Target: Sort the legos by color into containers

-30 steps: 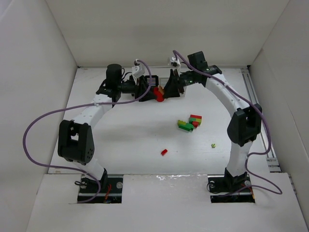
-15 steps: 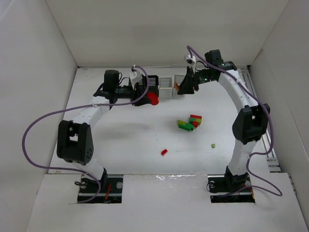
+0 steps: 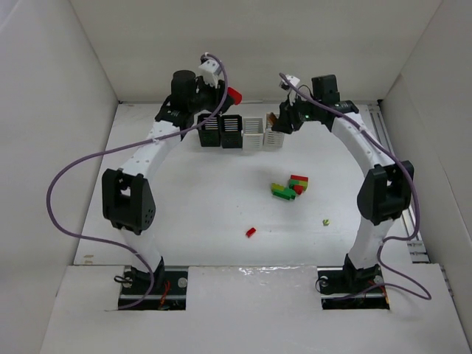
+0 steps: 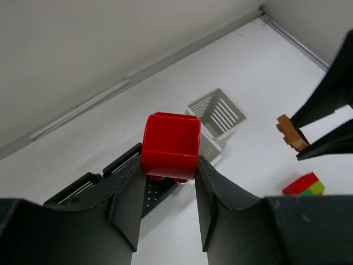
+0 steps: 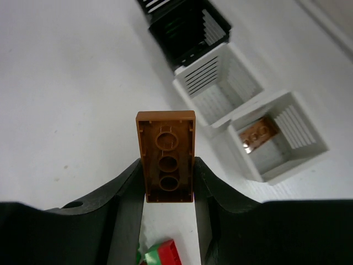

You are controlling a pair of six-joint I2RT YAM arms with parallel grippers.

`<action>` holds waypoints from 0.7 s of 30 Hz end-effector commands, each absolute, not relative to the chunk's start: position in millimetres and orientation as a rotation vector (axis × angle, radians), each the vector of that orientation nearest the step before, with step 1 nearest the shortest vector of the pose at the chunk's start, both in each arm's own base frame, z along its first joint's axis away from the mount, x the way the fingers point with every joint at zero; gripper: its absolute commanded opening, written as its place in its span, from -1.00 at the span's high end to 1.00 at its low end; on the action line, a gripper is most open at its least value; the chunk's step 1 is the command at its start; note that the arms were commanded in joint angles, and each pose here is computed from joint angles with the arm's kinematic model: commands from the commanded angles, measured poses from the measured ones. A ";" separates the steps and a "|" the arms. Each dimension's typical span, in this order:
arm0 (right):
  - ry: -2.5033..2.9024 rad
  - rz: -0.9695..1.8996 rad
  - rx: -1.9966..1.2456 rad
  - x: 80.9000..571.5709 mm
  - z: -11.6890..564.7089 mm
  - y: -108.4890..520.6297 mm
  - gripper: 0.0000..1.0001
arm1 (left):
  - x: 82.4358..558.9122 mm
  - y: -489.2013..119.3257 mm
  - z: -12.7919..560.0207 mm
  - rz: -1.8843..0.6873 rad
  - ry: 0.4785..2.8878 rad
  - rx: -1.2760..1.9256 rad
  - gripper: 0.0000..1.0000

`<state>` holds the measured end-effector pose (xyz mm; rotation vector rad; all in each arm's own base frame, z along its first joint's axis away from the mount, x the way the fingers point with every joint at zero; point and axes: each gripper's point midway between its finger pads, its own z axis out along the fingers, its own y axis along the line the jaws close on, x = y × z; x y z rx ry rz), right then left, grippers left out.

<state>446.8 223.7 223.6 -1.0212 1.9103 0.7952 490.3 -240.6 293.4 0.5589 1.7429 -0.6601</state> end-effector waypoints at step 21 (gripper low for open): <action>1.834 0.490 -0.649 525.6 277.7 214.8 1.00 | 523.8 -237.6 226.4 -0.506 2.021 0.377 0.80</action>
